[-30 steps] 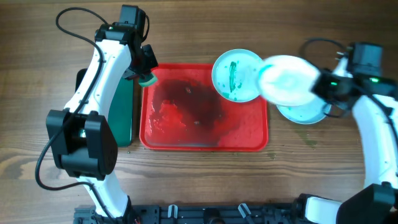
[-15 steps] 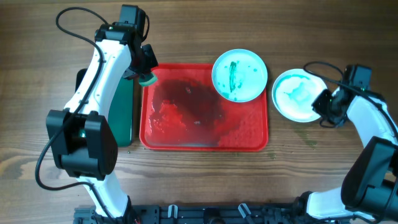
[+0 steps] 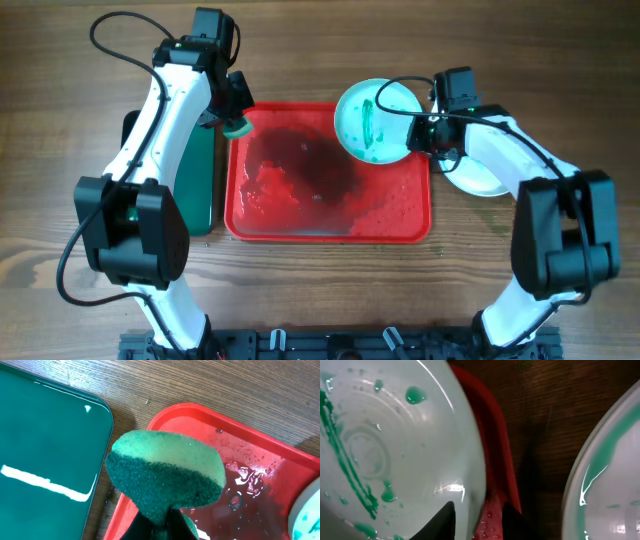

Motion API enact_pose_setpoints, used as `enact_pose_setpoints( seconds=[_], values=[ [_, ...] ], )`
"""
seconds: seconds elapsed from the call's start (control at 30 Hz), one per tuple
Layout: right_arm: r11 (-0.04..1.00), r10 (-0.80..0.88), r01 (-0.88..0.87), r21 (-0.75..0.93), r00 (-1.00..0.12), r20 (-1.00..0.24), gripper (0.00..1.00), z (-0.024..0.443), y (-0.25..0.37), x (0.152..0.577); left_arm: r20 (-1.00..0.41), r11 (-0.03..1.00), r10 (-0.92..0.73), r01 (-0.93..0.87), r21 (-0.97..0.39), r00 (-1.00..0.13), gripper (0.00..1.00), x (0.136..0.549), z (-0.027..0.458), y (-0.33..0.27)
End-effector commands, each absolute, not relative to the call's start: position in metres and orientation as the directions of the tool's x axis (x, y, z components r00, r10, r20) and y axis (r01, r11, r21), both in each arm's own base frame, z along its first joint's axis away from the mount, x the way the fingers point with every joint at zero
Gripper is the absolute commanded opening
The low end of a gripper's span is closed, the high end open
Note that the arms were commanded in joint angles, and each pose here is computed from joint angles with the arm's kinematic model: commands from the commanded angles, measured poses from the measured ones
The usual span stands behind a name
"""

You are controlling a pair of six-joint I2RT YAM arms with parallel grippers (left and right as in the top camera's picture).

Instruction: Clean dirty plates on tray and stack at the side

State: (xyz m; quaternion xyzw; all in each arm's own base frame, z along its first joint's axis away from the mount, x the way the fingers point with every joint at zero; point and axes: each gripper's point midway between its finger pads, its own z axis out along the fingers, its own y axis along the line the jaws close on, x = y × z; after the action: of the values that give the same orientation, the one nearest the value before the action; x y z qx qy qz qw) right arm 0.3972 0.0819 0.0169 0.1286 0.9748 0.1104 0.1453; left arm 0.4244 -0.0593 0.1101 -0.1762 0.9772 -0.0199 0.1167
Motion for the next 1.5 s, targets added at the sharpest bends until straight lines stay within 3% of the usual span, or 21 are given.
enact_pose_setpoints(
  seconds=[0.0,0.1,0.3,0.4,0.5,0.57,0.67,0.73,0.77,0.8,0.83,0.9,0.97,1.1,1.27,1.33,1.47],
  values=[
    [0.947,0.265,0.201,0.251,-0.93,-0.255,0.24,0.013,0.086,0.4,-0.242,0.942,-0.336,-0.323,-0.092,-0.91,0.04,0.428,0.118,-0.06],
    [0.962,0.14,0.078,0.261,-0.963,-0.228,0.11,0.011,0.104,0.387,-0.242,0.942,-0.336,-0.323,-0.092,-0.91,0.04,0.428,0.118,-0.06],
    [0.94,-0.172,-0.171,0.296,-0.985,-0.022,0.09,0.005,0.156,0.309,-0.242,0.942,-0.336,-0.323,-0.092,-0.91,0.04,0.428,0.118,-0.06],
    [0.93,-0.226,-0.223,0.293,-0.974,-0.025,0.25,0.017,0.175,0.307,-0.242,0.942,-0.336,-0.323,-0.092,-0.91,0.04,0.428,0.118,-0.06],
    [0.912,-0.298,-0.336,0.233,-0.937,-0.185,0.44,0.044,0.178,0.35,-0.241,0.942,-0.335,-0.323,-0.092,-0.911,0.04,0.428,0.118,-0.06],
    [0.871,-0.391,-0.446,0.204,-0.883,-0.259,0.45,0.042,0.183,0.364,-0.242,0.942,-0.336,-0.323,-0.092,-0.91,0.04,0.428,0.118,-0.06],
    [0.849,-0.461,-0.492,0.192,-0.868,-0.185,0.44,0.001,0.185,0.358,-0.241,0.942,-0.336,-0.323,-0.092,-0.91,0.04,0.428,0.118,-0.06],
    [0.851,-0.462,-0.486,0.196,-0.873,-0.157,0.34,-0.01,0.184,0.355,-0.241,0.942,-0.336,-0.323,-0.092,-0.91,0.04,0.428,0.118,-0.06],
    [0.852,-0.461,-0.485,0.196,-0.873,-0.158,0.12,-0.009,0.184,0.355,-0.242,0.942,-0.335,-0.323,-0.092,-0.911,0.04,0.428,0.118,-0.06],
    [0.877,-0.416,-0.435,0.206,-0.9,-0.13,0.04,-0.007,0.183,0.353,-0.241,0.942,-0.336,-0.323,-0.092,-0.91,0.04,0.428,0.118,-0.06],
    [0.915,-0.319,-0.331,0.229,-0.944,-0.088,0.04,0.003,0.186,0.352,-0.242,0.942,-0.336,-0.323,-0.092,-0.91,0.04,0.428,0.118,-0.06],
    [0.921,0.07,0.076,0.381,-0.997,0.032,0.04,0.021,0.213,0.357,-0.245,0.942,-0.336,-0.323,-0.094,-0.909,0.04,0.429,0.119,-0.06],
    [0.923,0.189,0.174,0.343,-0.982,-0.012,0.04,0.004,0.22,0.368,-0.244,0.942,-0.336,-0.323,-0.093,-0.91,0.04,0.428,0.118,-0.06],
    [0.911,0.247,0.233,0.339,-0.969,0.003,0.05,-0.014,0.231,0.37,-0.226,0.947,-0.321,-0.309,-0.089,-0.92,0.04,0.424,0.106,-0.066],
    [0.914,0.22,0.209,0.348,-0.975,0.007,0.04,-0.014,0.234,0.368,-0.218,0.981,-0.076,-0.035,-0.189,-0.973,0.04,0.431,0.06,-0.123],
    [0.912,0.214,0.202,0.356,-0.977,0.006,0.04,-0.014,0.235,0.368,-0.21,0.967,0.115,0.158,-0.202,-0.971,0.04,0.426,0.037,-0.152],
    [0.913,0.211,0.199,0.356,-0.977,0.005,0.04,-0.014,0.236,0.368,-0.13,0.957,0.208,0.229,-0.179,-0.969,0.04,0.412,-0.003,-0.163]
  ],
)
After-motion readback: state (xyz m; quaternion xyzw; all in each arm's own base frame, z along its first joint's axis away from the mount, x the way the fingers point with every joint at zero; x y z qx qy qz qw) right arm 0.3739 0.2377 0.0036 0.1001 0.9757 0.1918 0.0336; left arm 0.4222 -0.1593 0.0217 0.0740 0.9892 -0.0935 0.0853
